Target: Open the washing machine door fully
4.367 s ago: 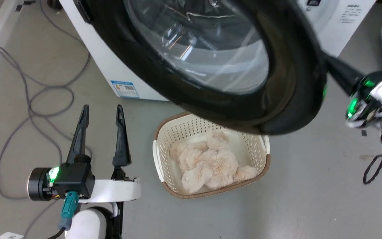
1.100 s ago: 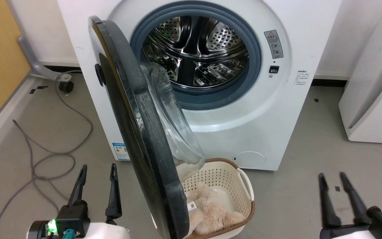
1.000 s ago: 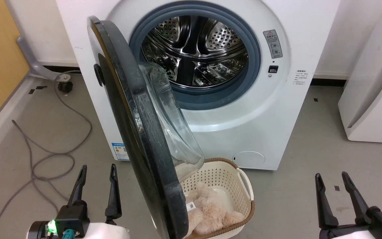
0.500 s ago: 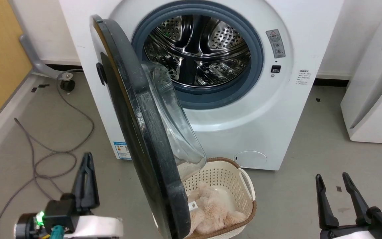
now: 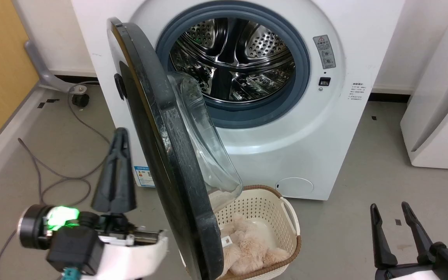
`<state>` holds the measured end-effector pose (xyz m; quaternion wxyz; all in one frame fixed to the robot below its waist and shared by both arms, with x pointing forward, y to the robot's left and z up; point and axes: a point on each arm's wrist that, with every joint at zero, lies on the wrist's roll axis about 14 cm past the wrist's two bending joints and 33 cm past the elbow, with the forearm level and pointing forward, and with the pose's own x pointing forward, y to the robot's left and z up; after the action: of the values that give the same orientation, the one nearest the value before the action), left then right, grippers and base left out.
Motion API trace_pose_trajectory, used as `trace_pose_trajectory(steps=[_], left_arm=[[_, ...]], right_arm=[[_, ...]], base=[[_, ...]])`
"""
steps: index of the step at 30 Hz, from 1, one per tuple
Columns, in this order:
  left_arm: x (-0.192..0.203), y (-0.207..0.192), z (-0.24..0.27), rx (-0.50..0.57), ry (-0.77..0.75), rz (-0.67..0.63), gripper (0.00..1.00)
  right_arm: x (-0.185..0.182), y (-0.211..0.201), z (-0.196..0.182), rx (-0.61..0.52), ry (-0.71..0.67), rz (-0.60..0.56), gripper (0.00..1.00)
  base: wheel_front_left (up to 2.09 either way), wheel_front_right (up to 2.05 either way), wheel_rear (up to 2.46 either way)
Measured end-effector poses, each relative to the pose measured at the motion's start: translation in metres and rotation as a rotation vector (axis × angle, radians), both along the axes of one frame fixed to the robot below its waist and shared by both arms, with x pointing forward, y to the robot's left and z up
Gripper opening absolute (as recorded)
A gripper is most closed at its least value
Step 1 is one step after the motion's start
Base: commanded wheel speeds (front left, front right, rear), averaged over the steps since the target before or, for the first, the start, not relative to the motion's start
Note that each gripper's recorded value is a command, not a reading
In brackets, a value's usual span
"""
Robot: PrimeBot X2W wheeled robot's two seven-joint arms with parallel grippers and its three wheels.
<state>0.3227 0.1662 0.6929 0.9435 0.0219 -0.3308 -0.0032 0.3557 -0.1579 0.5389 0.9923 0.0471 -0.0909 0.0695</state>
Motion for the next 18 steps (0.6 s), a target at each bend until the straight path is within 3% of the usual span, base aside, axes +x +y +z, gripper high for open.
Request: trace_pose_trajectory(steps=[8,18], left_arm=[[-0.013,-0.050,0.018,0.032,-0.067,-0.175,0.00],[-0.031,-0.112,0.009,0.069,-0.045,-0.398,0.00]], right_arm=[[0.000,0.000,0.000,0.000,-0.001,0.001,1.00],[0.000,0.005,0.002,0.000,-0.007,0.016,1.00]], base=[[0.00,0.00,0.00],[0.00,0.00,0.00]])
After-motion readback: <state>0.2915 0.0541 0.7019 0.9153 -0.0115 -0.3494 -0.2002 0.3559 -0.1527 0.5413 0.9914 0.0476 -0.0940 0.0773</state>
